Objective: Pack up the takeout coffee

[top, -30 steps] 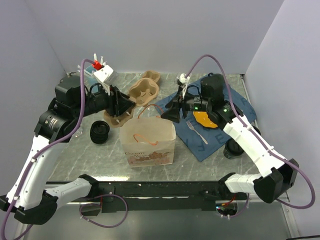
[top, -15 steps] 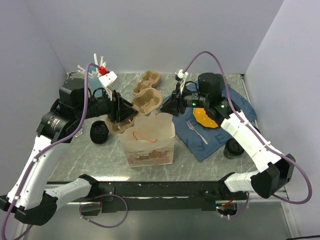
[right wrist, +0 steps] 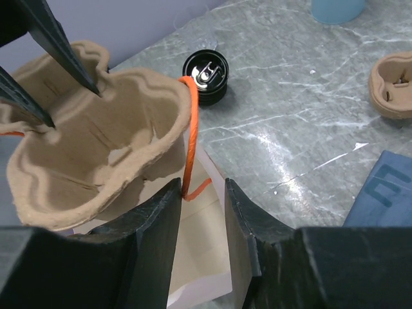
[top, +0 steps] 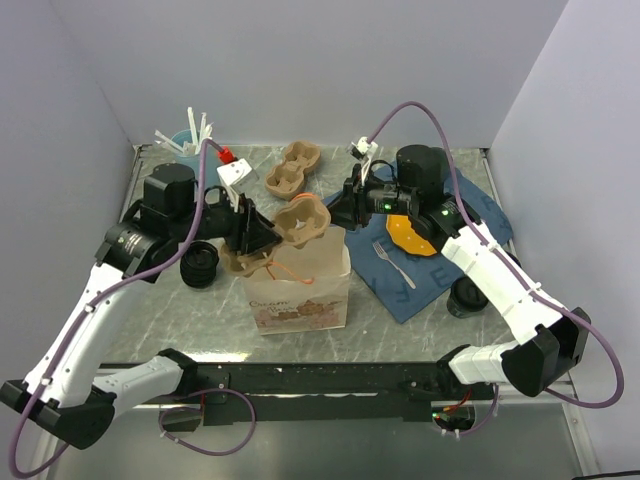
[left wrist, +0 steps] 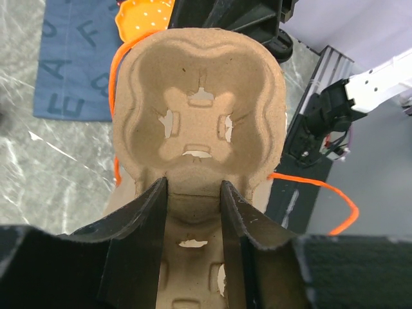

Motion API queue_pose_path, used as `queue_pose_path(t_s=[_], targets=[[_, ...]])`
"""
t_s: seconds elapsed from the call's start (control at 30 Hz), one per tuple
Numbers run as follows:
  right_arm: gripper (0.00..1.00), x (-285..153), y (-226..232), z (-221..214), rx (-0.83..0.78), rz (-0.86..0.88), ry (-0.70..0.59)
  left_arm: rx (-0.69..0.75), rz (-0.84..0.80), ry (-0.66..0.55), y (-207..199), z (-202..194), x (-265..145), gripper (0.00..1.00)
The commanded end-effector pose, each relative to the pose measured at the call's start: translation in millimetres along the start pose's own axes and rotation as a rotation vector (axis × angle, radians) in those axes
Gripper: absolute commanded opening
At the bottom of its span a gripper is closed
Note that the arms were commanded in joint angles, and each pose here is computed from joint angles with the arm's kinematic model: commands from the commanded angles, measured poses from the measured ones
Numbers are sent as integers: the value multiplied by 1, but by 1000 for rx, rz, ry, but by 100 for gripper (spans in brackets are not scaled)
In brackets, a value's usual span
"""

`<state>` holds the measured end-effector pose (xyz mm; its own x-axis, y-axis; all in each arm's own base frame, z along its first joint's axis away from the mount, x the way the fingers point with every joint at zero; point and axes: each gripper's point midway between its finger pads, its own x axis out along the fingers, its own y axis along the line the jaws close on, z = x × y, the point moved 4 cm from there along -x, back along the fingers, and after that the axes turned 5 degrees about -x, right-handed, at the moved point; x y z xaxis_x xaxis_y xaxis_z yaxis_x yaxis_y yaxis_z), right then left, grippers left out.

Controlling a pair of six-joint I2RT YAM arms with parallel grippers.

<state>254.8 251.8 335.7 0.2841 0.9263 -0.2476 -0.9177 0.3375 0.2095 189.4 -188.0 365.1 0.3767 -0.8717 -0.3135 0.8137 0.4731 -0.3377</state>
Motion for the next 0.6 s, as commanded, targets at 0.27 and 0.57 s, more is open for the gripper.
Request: queue_pose_path(t_s=[0.27,0.57], targets=[[40,-3,8,13,-18,4,-42,221,-68,-47,4,12,10,39],[40,-7,10,12,-7,-11,-42,261,-108,-28,6,-2,14,38]])
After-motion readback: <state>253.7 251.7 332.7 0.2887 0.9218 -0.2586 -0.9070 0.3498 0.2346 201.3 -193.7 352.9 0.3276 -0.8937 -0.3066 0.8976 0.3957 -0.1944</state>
